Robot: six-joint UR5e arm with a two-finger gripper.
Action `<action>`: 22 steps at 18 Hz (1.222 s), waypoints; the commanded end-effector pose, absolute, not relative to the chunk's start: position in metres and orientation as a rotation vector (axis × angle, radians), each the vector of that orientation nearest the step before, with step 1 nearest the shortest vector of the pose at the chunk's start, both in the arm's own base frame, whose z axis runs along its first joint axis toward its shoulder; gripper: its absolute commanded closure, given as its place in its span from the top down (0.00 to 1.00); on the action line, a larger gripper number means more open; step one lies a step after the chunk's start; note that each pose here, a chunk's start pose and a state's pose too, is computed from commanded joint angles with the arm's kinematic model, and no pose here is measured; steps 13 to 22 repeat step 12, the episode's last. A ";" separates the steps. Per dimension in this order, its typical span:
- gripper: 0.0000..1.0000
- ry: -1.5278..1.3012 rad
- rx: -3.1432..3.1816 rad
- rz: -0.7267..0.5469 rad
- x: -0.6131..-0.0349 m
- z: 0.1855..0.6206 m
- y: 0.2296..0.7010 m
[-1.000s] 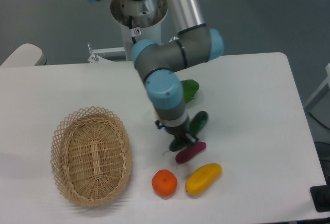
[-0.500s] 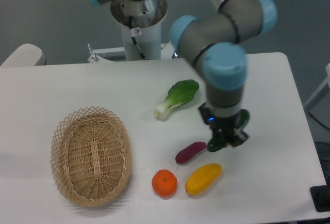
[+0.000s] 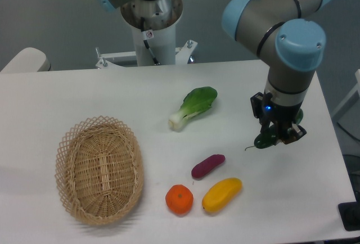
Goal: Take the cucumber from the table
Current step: 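Lift the cucumber off the table and carry it away from the bok choy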
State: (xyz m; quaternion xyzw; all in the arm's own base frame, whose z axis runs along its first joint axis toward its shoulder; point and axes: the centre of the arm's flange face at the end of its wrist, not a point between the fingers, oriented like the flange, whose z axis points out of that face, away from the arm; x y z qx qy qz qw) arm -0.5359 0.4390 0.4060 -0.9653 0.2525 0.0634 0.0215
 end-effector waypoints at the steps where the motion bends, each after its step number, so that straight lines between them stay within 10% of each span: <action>1: 0.20 0.785 -2.991 0.196 -0.536 0.405 0.440; 22: 0.20 0.782 -2.976 0.202 -0.535 0.407 0.441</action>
